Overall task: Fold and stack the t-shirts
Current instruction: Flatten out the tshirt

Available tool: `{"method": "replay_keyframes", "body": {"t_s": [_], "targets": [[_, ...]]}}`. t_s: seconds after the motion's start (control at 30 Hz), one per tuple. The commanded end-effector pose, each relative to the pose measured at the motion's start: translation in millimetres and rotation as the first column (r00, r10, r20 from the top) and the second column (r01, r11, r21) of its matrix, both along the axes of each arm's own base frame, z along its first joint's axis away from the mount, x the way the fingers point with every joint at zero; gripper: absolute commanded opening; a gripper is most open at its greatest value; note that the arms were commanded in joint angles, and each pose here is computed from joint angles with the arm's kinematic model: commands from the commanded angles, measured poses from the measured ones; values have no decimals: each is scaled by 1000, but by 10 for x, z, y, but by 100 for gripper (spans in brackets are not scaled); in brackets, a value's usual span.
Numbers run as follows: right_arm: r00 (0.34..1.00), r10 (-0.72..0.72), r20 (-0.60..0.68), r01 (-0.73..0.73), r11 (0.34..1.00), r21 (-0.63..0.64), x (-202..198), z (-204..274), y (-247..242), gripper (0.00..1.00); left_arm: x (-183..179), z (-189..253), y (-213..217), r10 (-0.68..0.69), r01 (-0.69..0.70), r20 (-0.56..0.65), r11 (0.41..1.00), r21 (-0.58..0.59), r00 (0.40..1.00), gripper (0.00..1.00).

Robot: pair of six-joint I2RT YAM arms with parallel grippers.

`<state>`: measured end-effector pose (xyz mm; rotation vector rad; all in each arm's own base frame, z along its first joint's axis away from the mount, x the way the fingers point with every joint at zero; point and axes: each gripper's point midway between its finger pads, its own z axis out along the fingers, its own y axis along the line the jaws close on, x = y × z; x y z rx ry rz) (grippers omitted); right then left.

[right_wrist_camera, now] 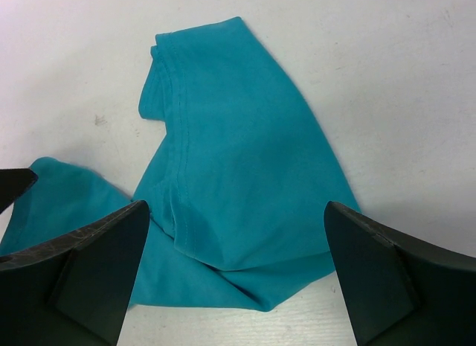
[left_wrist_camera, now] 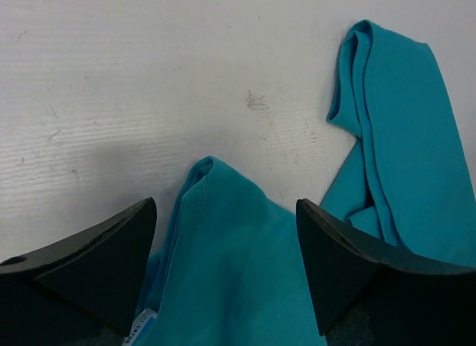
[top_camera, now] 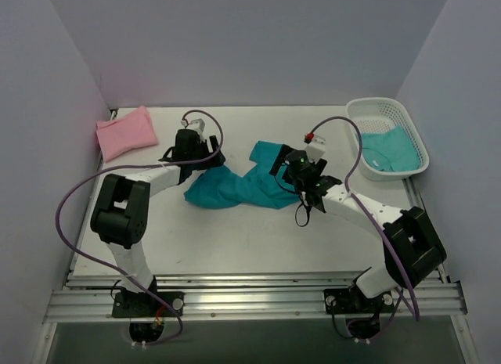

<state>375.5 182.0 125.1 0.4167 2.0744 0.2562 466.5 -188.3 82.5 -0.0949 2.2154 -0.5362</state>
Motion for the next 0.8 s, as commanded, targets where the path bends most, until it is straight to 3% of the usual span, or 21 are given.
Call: {"method": "replay_keyframes", "body": {"t_s": [0.0,0.1,0.2,0.23,0.33,0.37,0.47,0.57,0.67,0.77], "targets": [[999,-15,34,15,1000,18,8,139,-44,100,15,-21,-111,-38,38,5,999,-21,999,81],[999,-21,33,21,1000,17,16,130,-65,100,2,-55,-165,-55,55,-2,998,-38,998,77],[999,-23,27,23,1000,15,29,103,-73,100,9,-76,-230,-77,77,-7,995,-59,997,60],[999,-23,23,22,1000,11,32,84,-76,100,19,-66,-253,-84,83,-5,995,-63,996,46],[1000,-24,17,24,1000,9,46,43,-79,100,39,-88,-284,-90,89,-14,994,-58,996,19],[999,-26,20,26,1000,10,55,45,-81,100,43,-86,-304,-92,91,-14,995,-51,996,3],[1000,-23,10,23,1000,11,71,12,-79,100,54,-67,-321,-87,87,-4,996,-29,996,2],[1000,-29,12,29,1000,8,72,13,-103,100,26,219,-416,-111,113,44,992,-52,993,2],[999,-35,18,35,999,10,67,33,-128,100,-77,923,-519,-155,172,158,980,-101,975,2],[999,-42,24,41,999,14,65,66,-154,100,-335,2025,-599,-197,256,323,955,-151,926,2]]}}
